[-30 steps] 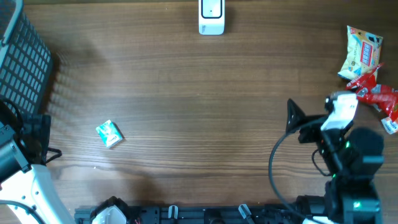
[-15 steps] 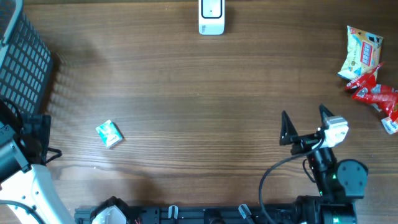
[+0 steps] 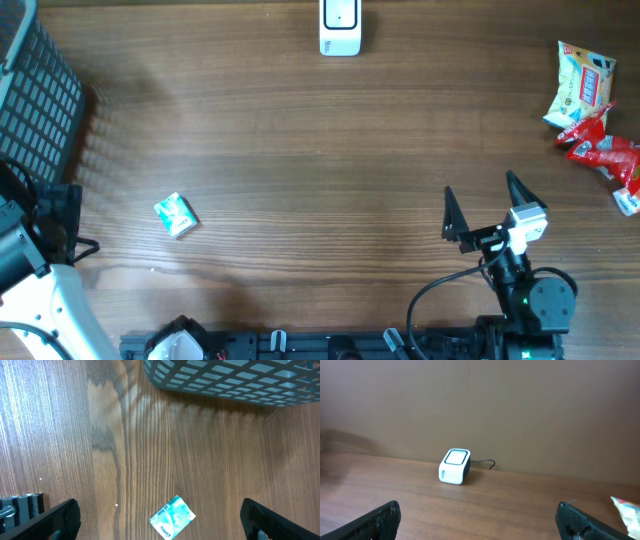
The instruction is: Scan the item barcode
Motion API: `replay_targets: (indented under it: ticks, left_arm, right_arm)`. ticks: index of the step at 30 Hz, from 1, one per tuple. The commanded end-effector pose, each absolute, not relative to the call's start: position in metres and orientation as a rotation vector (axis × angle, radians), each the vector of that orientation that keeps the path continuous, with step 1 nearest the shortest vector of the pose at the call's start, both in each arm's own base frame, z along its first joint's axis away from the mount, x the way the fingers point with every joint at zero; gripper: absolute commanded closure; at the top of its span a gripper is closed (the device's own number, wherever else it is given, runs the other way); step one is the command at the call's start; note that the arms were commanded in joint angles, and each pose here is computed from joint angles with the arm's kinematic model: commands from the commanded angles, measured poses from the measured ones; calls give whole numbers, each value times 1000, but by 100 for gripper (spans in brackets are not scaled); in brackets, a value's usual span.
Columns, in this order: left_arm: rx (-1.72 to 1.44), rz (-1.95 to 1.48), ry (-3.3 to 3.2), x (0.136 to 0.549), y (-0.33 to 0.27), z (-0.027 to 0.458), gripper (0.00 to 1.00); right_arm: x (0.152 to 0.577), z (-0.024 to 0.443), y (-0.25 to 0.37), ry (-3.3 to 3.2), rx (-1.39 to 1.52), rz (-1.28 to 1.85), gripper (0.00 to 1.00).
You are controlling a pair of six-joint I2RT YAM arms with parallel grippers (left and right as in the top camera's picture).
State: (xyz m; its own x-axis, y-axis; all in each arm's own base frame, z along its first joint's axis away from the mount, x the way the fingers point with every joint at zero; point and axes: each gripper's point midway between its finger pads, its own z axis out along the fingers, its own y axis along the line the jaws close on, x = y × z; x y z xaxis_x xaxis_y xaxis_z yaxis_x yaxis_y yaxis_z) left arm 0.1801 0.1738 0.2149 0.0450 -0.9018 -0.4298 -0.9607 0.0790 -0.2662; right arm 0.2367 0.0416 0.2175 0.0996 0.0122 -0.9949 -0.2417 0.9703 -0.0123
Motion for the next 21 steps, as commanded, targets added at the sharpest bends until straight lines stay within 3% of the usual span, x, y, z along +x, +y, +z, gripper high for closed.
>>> replay_targets:
  ticks: [1, 21]
  left_arm:
    - [-1841, 154, 1845, 181, 176, 219, 0]
    - [-1841, 155, 1845, 181, 176, 219, 0]
  right_arm:
    - [237, 213, 42, 1445, -199, 174, 0]
    - [246, 177, 20, 1560, -114, 62, 0]
